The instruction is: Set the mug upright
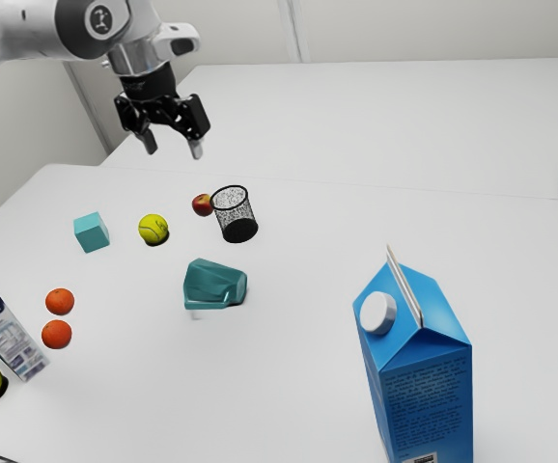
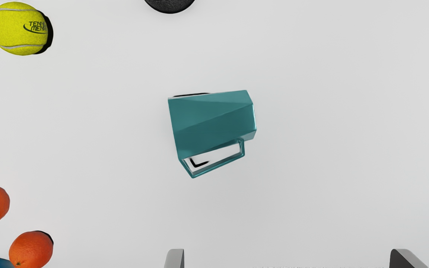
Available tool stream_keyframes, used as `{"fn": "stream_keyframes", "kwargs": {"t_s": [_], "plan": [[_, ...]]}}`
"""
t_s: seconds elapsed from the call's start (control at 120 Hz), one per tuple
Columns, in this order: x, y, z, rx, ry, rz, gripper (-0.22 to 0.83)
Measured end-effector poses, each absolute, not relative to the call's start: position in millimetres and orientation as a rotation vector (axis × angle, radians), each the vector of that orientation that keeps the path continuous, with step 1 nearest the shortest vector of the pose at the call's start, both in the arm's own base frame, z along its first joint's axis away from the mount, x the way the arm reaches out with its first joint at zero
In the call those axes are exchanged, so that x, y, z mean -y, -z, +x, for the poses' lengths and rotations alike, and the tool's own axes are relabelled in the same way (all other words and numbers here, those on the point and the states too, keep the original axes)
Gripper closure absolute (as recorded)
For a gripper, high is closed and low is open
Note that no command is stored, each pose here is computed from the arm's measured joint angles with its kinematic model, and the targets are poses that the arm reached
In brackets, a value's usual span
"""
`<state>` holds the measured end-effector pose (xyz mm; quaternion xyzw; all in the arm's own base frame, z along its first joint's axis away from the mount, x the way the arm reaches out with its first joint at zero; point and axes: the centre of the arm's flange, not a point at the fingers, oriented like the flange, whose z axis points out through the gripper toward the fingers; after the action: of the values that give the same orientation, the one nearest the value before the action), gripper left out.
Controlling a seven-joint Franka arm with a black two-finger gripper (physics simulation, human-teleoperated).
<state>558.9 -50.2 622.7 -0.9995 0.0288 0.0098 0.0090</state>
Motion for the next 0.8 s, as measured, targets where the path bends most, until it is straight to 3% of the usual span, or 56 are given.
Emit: {"fn": "stream_keyframes", "kwargs": {"t_s": [0.383, 0.558, 0.8], "plan": [[56, -592, 554, -0.104, -0.135, -3.177, 0.0], [18, -541, 558, -0.013, -0.204, -3.312, 0.0], [-86, -464, 558, 0.258, -0.182, -3.503, 0.0]]}}
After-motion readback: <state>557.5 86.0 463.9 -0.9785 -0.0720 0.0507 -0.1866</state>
